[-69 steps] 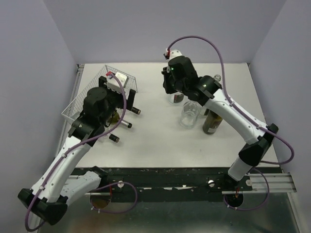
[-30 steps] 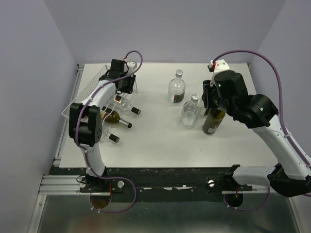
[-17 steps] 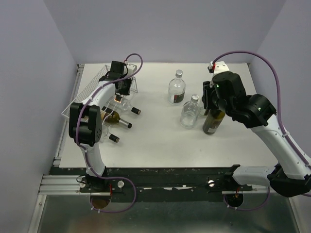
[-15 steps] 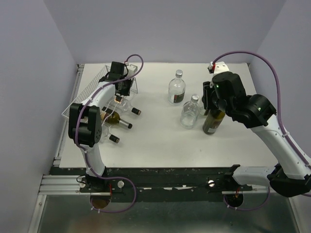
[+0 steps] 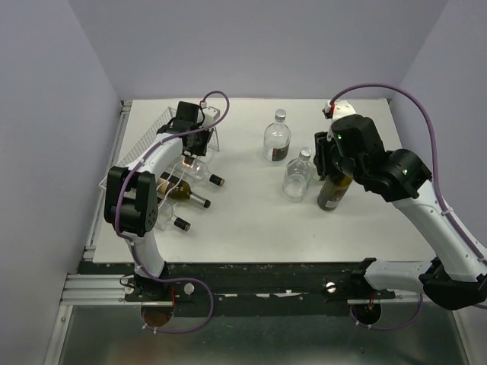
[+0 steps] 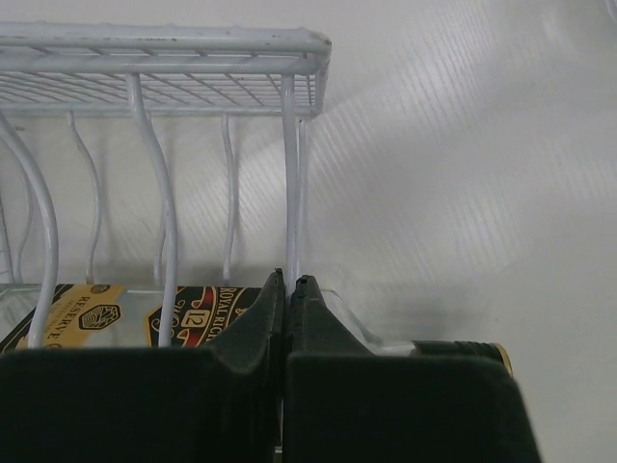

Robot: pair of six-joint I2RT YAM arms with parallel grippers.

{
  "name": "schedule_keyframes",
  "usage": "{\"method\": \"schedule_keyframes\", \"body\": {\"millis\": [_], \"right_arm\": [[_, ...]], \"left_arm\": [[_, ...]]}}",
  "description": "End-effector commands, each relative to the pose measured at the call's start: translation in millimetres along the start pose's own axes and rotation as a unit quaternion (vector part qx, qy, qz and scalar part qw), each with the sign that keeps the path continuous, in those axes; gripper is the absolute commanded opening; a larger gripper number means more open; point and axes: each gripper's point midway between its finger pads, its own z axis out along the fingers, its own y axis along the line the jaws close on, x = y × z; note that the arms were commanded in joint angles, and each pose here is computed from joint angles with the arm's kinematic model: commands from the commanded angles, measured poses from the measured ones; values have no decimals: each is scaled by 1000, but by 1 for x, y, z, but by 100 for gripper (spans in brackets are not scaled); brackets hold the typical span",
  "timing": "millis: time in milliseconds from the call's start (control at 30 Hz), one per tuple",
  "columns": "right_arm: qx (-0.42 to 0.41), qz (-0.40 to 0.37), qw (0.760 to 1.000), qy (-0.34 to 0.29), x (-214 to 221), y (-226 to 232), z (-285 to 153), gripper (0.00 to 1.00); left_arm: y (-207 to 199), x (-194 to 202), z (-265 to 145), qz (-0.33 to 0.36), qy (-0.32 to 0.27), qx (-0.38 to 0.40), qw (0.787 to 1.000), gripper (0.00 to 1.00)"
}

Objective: Put the wine bottle on the wine rack

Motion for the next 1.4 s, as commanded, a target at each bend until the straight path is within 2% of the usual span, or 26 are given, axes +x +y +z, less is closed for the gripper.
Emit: {"method": "schedule_keyframes", "body": {"millis": [0, 200, 233, 267, 300, 400, 500, 700, 933, 1133, 1200, 1367], "right_arm": [[-25, -18, 999, 9, 2, 8, 5, 49], [-33, -37, 998, 28, -2, 21, 23, 60], [-32, -41, 998, 32, -3, 22, 26, 61], [-22, -45, 998, 38, -1, 22, 33, 62], [-13, -46, 998, 42, -1, 21, 39, 62], [28, -53, 996, 64, 1, 17, 61, 63], [76, -60, 992, 86, 3, 10, 78, 63], [131, -63, 983, 110, 14, -3, 97, 64], [133, -69, 979, 142, 33, -5, 116, 64], [73, -60, 985, 142, 37, 5, 133, 64], [64, -52, 985, 148, 39, 4, 138, 64], [37, -39, 984, 171, 47, 5, 152, 60]], "left_arm": [[-9, 0, -29, 4, -9, -6, 1000, 0], [-14, 10, -39, 12, -14, -5, 1000, 0], [-11, 9, -40, 8, -17, -13, 1000, 11], [-8, 8, -40, 6, -21, -24, 999, 29], [-5, 7, -40, 6, -26, -33, 999, 41], [5, -3, -43, 0, -46, -61, 997, 62], [4, -22, -54, -6, -81, -63, 995, 73], [-17, -67, -94, -1, -169, -13, 986, 83], [-41, -120, -173, 38, -298, 27, 953, 91], [-51, -137, -227, 57, -390, 24, 919, 99], [-52, -140, -244, 61, -417, 15, 907, 99], [-60, -138, -264, 79, -443, 21, 893, 99]]}}
